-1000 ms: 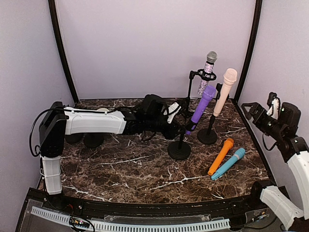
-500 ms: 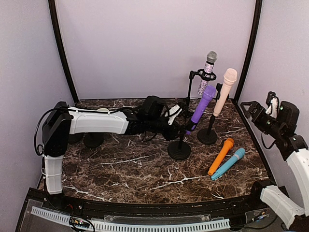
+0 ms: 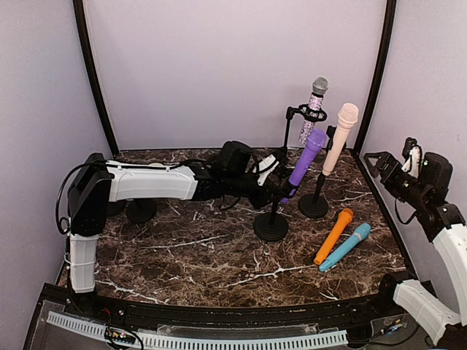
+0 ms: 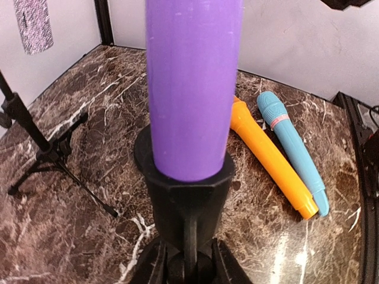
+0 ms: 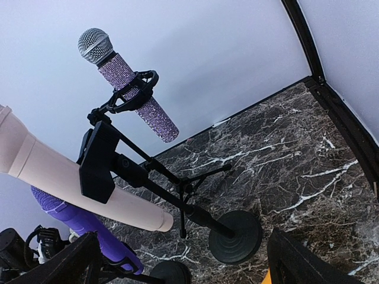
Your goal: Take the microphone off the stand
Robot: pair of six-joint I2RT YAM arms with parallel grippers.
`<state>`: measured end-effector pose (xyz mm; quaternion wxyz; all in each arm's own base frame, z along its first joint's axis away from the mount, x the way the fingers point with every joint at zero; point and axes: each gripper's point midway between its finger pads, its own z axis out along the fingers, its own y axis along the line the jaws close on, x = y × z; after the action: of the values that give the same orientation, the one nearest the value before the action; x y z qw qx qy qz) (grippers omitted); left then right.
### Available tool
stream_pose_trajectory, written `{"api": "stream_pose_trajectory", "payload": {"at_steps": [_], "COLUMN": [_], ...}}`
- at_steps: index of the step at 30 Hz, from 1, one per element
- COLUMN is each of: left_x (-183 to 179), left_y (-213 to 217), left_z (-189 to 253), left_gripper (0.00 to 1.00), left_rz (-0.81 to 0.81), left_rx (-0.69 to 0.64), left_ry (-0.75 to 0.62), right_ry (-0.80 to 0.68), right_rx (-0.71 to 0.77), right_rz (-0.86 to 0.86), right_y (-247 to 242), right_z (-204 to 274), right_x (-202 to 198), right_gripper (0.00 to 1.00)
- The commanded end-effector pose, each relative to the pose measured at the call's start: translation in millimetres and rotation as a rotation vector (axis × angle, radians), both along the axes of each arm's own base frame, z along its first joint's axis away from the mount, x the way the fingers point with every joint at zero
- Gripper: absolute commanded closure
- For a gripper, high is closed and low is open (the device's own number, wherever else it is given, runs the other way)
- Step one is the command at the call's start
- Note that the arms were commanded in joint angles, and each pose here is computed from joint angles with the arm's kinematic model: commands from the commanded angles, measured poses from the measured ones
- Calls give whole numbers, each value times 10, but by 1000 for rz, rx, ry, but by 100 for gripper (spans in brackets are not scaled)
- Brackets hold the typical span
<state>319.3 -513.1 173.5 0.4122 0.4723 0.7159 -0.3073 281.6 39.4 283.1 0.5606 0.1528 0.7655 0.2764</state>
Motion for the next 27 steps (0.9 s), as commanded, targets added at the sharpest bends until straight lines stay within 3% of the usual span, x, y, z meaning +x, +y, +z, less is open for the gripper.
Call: {"api": "stream_pose_trajectory", "payload": {"at_steps": [1,9,17,27], "left_x": [35,-31,-310,-671], "left_y": [17,131,501,862], "left_z": [66,182,556,314], "left_gripper": [77,100,100,100], "left_rz": [-6,-1,-19,-45], "left_rx": [16,11,-27,-35], "left_ry": [-26,-44,-103,-44], "right_ry": [-57,-98,-249,-390], "right_rx": [14,9,6,52], "right_rz": [-4,62,221,512], "right_y": [-4,103,356,822], "right_z": [157,352,910,1529], "right_x": [-35,-125,-361,-593], "right_gripper": [1,2,1,1]}}
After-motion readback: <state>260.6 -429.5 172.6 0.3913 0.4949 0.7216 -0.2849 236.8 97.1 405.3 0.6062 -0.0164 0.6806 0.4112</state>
